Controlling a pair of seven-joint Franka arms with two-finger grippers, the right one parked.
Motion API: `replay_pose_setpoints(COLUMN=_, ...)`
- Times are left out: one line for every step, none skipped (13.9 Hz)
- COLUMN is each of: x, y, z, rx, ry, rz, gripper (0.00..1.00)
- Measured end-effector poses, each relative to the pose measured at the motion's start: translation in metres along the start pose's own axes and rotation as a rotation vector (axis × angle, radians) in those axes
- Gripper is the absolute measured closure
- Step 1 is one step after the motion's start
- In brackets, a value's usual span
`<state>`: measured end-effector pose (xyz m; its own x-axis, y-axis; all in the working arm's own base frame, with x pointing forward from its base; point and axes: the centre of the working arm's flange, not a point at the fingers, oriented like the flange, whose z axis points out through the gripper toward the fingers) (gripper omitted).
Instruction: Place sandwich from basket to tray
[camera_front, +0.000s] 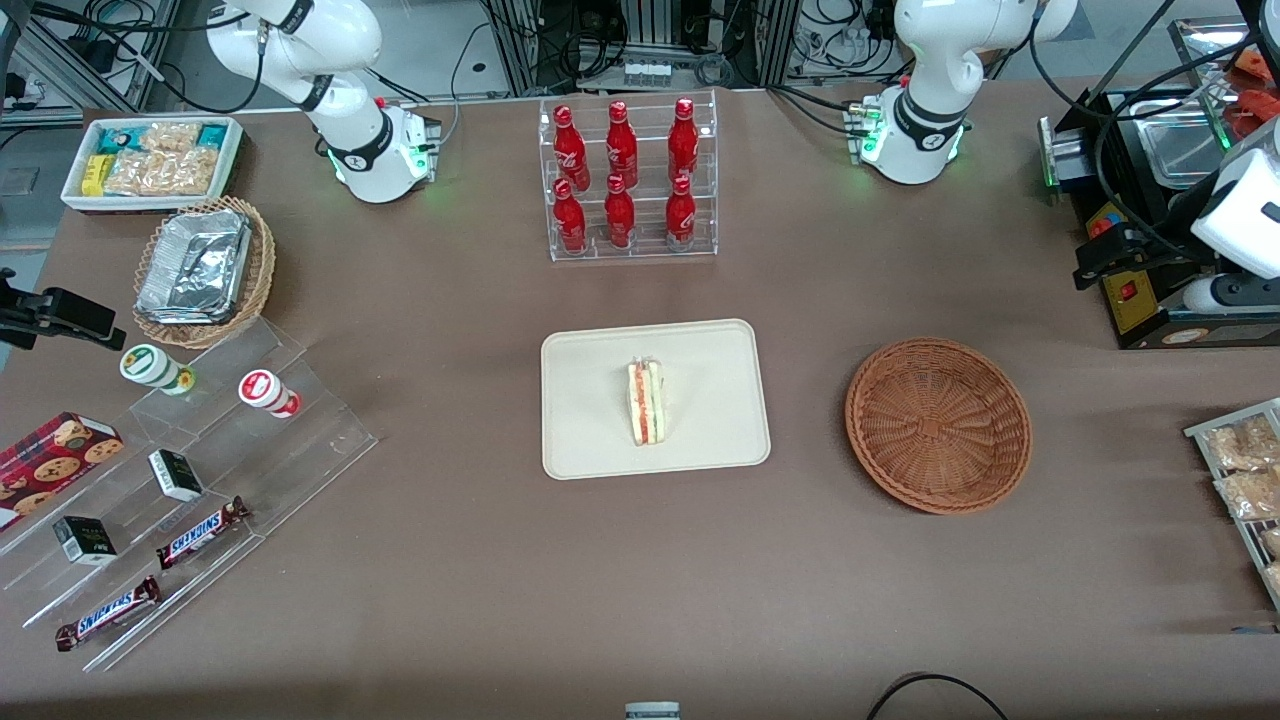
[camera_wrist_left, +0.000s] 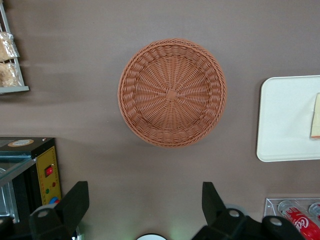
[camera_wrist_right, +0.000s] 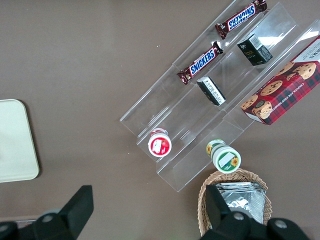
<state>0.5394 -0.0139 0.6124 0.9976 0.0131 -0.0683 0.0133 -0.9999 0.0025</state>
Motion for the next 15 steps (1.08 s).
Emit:
replay_pose_setpoints(x=0.002, y=0.004, z=0.001, rx=0.001, ry=0.006, rz=0.007, gripper=0.0)
replay_pose_setpoints(x=0.005, y=0.008, z=0.002, rx=0.002, ry=0.008, rz=0.013, gripper=0.0)
replay_pose_setpoints(x=0.008, y=0.011, z=0.004, rx=0.003, ry=0.008, rz=0.018, gripper=0.0)
replay_pose_setpoints(x=0.012, y=0.013, z=0.004, rx=0.003, ry=0.008, rz=0.022, gripper=0.0)
replay_pose_setpoints(x=0.014, y=0.014, z=0.003, rx=0.003, ry=0.011, rz=0.023, gripper=0.0)
replay_pose_setpoints(x=0.016, y=0.014, z=0.001, rx=0.002, ry=0.014, rz=0.022, gripper=0.0)
replay_pose_setpoints(x=0.016, y=0.013, z=-0.001, rx=0.001, ry=0.017, rz=0.021, gripper=0.0)
replay_pose_setpoints(x=0.015, y=0.013, z=-0.003, rx=0.001, ry=0.021, rz=0.022, gripper=0.0)
replay_pose_setpoints(x=0.014, y=0.013, z=-0.005, rx=0.001, ry=0.025, rz=0.029, gripper=0.0)
replay_pose_setpoints(x=0.012, y=0.012, z=-0.008, rx=0.002, ry=0.028, rz=0.041, gripper=0.0)
replay_pose_setpoints(x=0.01, y=0.011, z=-0.01, rx=0.001, ry=0.033, rz=0.05, gripper=0.0)
replay_pose_setpoints(x=0.008, y=0.011, z=-0.013, rx=0.001, ry=0.038, rz=0.052, gripper=0.0)
replay_pose_setpoints(x=0.007, y=0.011, z=-0.014, rx=0.001, ry=0.04, rz=0.054, gripper=0.0)
replay_pose_setpoints(x=0.007, y=0.01, z=-0.014, rx=-0.004, ry=0.04, rz=0.054, gripper=0.0)
replay_pose_setpoints(x=0.008, y=0.009, z=-0.013, rx=-0.013, ry=0.038, rz=0.051, gripper=0.0)
